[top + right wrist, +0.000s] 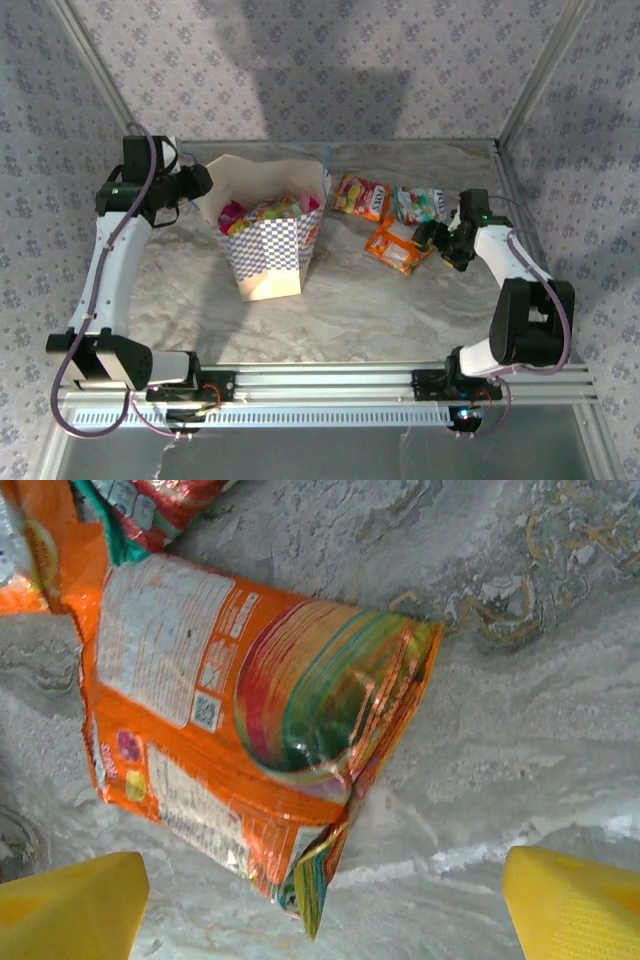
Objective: Place the snacks into the paper bag
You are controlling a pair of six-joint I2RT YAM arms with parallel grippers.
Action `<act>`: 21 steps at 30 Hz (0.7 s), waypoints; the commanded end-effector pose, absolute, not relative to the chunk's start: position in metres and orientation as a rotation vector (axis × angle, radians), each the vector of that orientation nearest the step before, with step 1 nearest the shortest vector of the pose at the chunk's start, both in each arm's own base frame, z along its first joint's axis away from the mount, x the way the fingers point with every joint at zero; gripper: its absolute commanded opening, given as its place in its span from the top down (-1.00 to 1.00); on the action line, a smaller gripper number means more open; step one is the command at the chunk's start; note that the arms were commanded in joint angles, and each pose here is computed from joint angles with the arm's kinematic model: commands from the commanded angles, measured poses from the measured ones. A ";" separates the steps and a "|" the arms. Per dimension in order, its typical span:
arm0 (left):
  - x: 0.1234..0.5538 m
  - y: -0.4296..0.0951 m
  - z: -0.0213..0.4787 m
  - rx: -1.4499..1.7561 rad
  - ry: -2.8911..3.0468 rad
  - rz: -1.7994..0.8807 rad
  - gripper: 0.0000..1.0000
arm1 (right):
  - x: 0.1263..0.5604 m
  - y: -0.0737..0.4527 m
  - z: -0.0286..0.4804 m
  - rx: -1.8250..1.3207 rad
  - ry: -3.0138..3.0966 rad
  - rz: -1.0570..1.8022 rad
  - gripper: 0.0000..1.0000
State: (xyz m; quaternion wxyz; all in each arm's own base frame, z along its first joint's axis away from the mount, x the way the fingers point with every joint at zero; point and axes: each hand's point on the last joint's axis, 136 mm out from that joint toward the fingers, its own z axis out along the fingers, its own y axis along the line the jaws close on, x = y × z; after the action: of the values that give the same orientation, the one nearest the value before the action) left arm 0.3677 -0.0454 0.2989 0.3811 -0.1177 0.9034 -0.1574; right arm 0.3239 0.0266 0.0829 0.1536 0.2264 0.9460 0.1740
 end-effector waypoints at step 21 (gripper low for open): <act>0.369 -0.051 0.300 -0.307 2.306 -0.403 0.13 | 0.370 0.051 0.043 0.579 2.737 0.682 -0.74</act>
State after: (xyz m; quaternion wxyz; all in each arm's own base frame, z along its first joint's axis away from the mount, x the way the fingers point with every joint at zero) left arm 0.3673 -0.0498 0.2985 0.3799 -0.1189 0.9038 -0.1569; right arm 0.3623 0.0430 0.0405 0.1293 0.2128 0.9435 0.2185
